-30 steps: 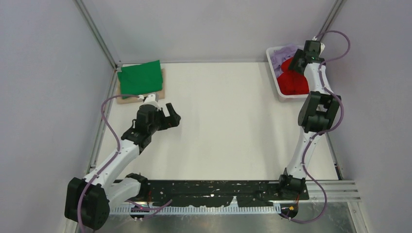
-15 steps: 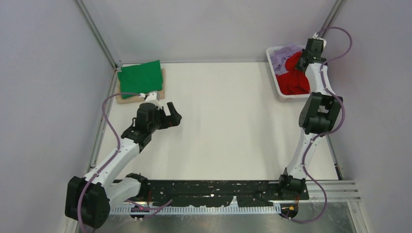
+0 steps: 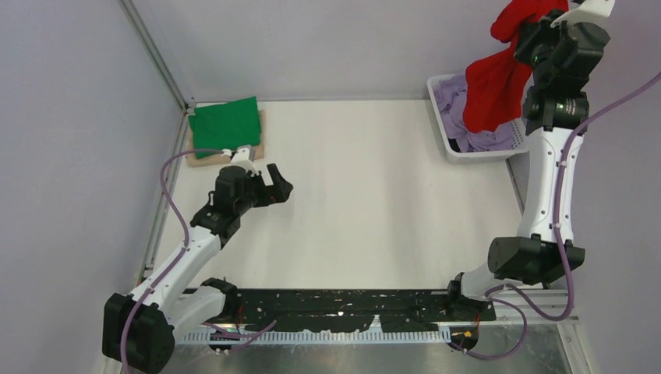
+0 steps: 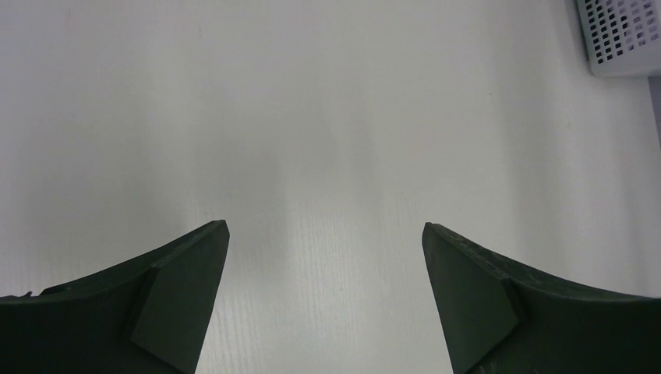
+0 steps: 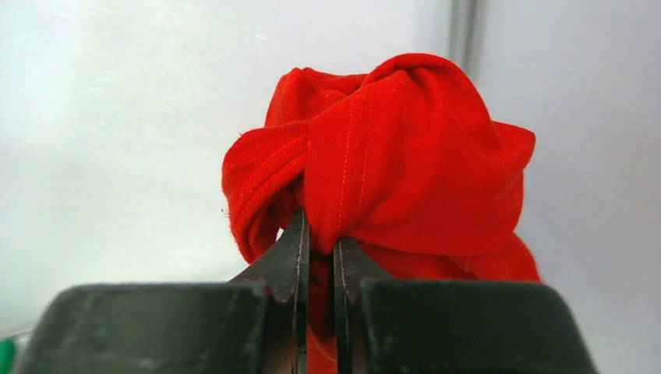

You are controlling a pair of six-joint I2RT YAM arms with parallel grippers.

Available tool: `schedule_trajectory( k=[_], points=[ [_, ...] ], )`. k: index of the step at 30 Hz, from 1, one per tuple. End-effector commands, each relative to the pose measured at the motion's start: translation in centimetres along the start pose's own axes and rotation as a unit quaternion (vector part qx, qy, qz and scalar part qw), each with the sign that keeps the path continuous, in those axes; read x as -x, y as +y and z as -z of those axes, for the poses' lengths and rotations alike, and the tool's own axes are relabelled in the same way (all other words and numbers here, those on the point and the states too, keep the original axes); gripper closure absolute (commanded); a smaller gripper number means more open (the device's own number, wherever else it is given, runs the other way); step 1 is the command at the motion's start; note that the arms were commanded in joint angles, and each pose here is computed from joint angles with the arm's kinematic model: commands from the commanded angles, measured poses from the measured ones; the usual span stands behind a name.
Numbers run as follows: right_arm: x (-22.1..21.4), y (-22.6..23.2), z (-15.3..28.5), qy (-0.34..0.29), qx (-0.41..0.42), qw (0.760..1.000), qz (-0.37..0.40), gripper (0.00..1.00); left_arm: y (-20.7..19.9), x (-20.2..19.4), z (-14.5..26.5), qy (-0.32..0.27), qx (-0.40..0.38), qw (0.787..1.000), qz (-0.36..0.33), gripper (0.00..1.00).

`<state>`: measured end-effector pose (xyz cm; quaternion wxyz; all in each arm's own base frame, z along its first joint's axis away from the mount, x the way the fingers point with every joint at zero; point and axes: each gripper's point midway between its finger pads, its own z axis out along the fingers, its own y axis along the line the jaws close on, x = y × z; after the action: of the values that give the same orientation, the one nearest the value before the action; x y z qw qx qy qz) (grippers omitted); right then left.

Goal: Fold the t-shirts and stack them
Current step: Move the tshirt to the center of the board

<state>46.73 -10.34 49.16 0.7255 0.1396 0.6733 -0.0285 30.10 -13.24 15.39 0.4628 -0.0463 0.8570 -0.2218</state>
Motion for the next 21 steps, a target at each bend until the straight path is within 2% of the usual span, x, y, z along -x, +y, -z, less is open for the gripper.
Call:
schedule_trajectory(
  k=[1,6,9,14,15,17,20,21],
  points=[
    [4.9,7.8,5.1,-0.041,0.179,0.982,-0.034,0.95,-1.3,1.7,1.2,-0.033,-0.028,0.999,-0.005,0.00],
    [7.4,14.4,13.0,-0.055,0.298,0.951,-0.066,0.95,-1.6,2.2,3.0,-0.056,-0.034,0.998,-0.001,0.01],
    [6.8,17.0,16.7,-0.033,0.321,0.942,-0.092,0.95,-1.6,2.4,4.0,-0.074,-0.038,0.997,0.003,0.00],
    [1.6,21.2,21.8,0.055,0.365,0.921,-0.122,0.95,-2.0,3.0,5.7,-0.097,-0.049,0.994,0.003,0.00],
    [1.5,21.6,22.9,0.057,0.378,0.916,-0.125,0.95,-1.9,3.1,6.0,-0.101,-0.048,0.994,0.005,0.00],
    [-0.1,23.5,24.8,0.082,0.416,0.897,-0.126,0.95,-1.8,3.2,6.4,-0.108,-0.045,0.993,0.011,0.00],
    [-2.5,26.9,28.3,0.135,0.493,0.851,-0.120,0.95,-1.5,3.1,6.9,-0.115,-0.041,0.992,0.015,0.00],
    [-3.8,27.5,28.5,0.160,0.498,0.845,-0.114,0.95,-1.5,3.1,7.0,-0.117,-0.041,0.992,0.015,0.01]
  ],
)
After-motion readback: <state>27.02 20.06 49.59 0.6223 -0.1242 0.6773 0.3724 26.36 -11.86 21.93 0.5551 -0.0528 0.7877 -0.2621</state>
